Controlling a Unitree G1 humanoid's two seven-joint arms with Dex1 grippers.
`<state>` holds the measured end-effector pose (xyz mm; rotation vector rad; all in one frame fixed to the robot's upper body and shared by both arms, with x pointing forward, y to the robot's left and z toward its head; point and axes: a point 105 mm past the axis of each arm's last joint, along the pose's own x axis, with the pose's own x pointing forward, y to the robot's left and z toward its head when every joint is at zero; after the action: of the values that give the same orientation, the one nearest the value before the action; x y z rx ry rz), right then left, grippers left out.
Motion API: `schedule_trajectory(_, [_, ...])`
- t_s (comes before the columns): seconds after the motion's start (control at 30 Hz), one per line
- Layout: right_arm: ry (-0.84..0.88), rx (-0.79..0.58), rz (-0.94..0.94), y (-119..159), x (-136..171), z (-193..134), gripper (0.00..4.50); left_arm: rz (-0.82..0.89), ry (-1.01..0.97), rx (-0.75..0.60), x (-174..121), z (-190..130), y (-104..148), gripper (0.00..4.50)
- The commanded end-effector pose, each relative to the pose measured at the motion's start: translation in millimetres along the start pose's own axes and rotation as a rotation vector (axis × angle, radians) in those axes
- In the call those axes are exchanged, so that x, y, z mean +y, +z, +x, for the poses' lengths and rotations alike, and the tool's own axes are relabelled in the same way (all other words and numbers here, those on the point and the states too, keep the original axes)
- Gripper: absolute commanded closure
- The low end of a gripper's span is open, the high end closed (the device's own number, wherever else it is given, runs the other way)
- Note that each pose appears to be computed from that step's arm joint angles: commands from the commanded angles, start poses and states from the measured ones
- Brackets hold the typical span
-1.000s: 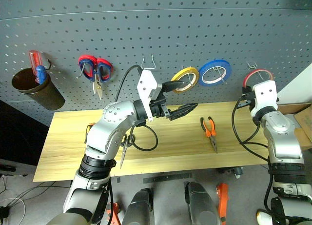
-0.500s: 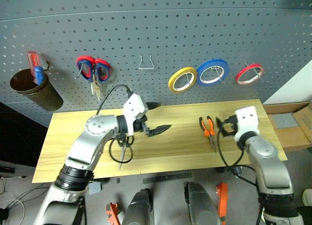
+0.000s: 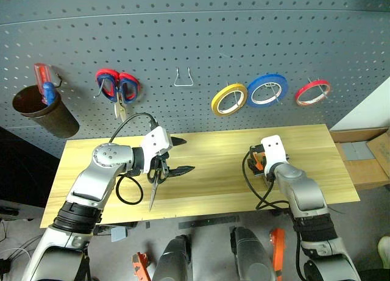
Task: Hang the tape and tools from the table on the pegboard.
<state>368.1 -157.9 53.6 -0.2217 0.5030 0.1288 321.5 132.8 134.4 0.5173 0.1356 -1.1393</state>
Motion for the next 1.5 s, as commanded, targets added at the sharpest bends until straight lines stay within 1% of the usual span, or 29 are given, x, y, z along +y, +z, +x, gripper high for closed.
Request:
schedule_trajectory(0.03, [-0.015,-0.013,0.007,4.1,-5.6,7.7,0.02,0.043,-0.013,-0.027,-4.1,1.0,11.3,0.00])
schedule_trajectory(0.3, [0.030,0.053,0.027,-11.7,4.2,16.0,0.02,0.044,-0.015,-0.038,-5.9,3.0,14.5,0.00])
schedule_trajectory(0.63, [0.046,0.118,0.082,-29.7,5.2,20.1,0.02,0.051,-0.010,-0.037,-5.3,2.6,15.1,0.00])
schedule_trajectory(0.73, [0.050,0.122,0.084,-30.6,5.4,22.3,0.61,0.051,-0.010,-0.039,-5.2,2.6,15.5,0.00])
schedule_trajectory(0.9, [0.061,0.112,0.072,-30.2,7.7,25.5,2.33,0.027,0.019,-0.074,-2.7,2.2,18.1,0.00])
schedule_trajectory(0.93, [0.065,0.102,0.063,-28.5,9.0,25.4,2.60,0.016,0.035,-0.088,-1.2,1.5,18.9,0.00])
schedule_trajectory(1.03, [0.082,0.041,0.023,-15.2,15.4,20.4,2.62,-0.040,0.076,-0.125,1.2,-2.9,19.4,0.00])
schedule_trajectory(1.13, [0.118,-0.073,-0.055,7.6,30.3,4.1,2.62,-0.085,0.163,-0.155,5.6,-12.8,15.3,0.00])
schedule_trajectory(1.23, [0.180,-0.199,-0.094,26.0,51.3,-20.6,2.62,-0.103,0.251,-0.157,6.5,-23.8,7.1,0.00])
schedule_trajectory(1.3, [0.232,-0.340,-0.202,40.8,72.6,-46.6,2.62,-0.120,0.313,-0.178,3.9,-34.1,2.7,0.00])
schedule_trajectory(1.37, [0.309,-0.412,-0.175,49.0,93.4,-72.0,2.62,-0.144,0.363,-0.202,0.1,-43.8,-0.2,0.00])
schedule_trajectory(1.43, [0.360,-0.461,-0.138,58.3,104.2,-90.2,2.62,-0.165,0.377,-0.231,-4.1,-50.3,0.0,0.00])
schedule_trajectory(1.5, [0.391,-0.557,-0.145,76.8,113.0,-109.8,2.62,-0.214,0.427,-0.281,-3.1,-62.1,1.1,0.00])
